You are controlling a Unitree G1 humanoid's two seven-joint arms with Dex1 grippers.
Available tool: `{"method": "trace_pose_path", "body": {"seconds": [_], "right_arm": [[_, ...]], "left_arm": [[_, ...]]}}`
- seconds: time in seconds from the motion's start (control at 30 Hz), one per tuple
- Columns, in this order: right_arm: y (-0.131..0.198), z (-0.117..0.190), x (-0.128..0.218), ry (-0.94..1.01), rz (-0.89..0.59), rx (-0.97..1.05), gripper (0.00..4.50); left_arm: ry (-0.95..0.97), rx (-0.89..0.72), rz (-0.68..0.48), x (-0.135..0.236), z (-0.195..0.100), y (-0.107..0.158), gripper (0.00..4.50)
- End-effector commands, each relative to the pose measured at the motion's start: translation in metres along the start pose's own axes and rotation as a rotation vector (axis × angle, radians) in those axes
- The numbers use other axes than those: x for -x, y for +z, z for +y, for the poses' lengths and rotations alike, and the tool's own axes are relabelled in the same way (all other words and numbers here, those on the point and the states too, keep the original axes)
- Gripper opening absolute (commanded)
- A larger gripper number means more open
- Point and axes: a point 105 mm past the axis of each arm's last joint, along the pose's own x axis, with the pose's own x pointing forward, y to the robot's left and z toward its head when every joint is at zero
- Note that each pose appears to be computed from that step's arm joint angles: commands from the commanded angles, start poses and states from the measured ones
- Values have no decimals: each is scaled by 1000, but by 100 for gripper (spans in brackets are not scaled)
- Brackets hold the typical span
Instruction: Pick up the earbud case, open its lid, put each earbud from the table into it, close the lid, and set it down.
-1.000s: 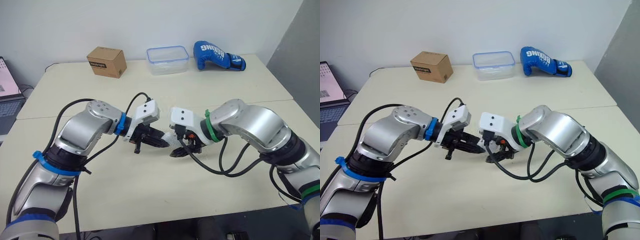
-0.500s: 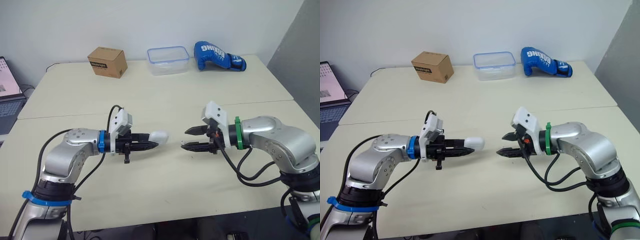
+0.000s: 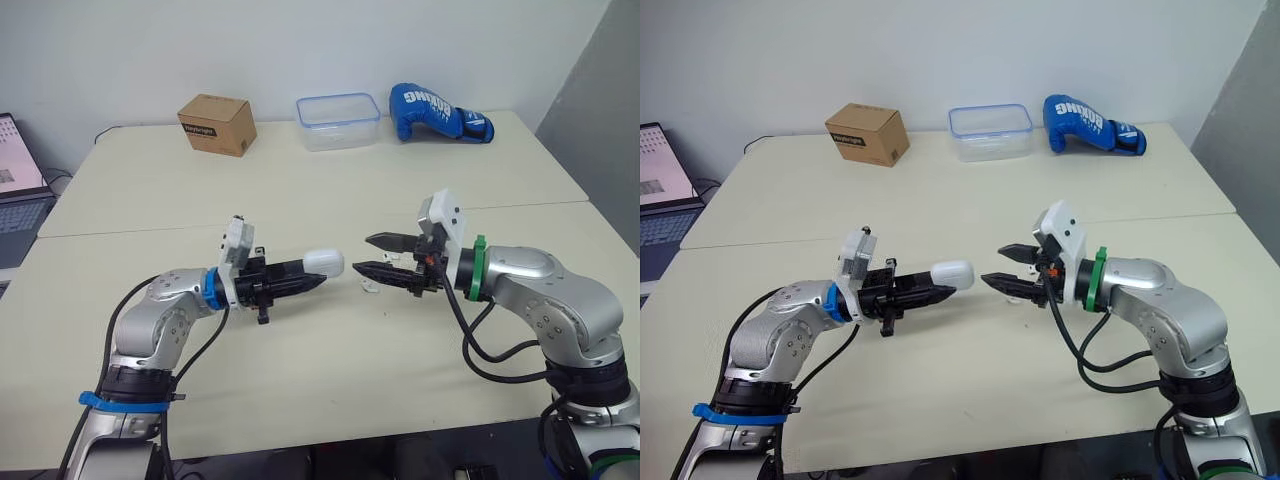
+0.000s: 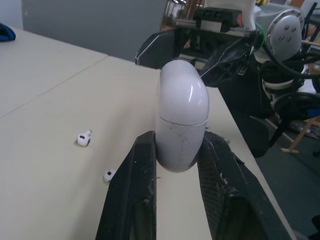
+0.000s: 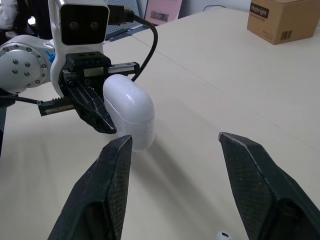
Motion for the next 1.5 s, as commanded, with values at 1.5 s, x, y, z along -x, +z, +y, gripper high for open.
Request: {"method": "trace_pose_path", "body": {"seconds": [1.5], "right_arm": [[17, 2, -21, 103, -27, 13, 284]], "left_arm": [[-84, -34, 44, 8, -14, -8, 81]]}}
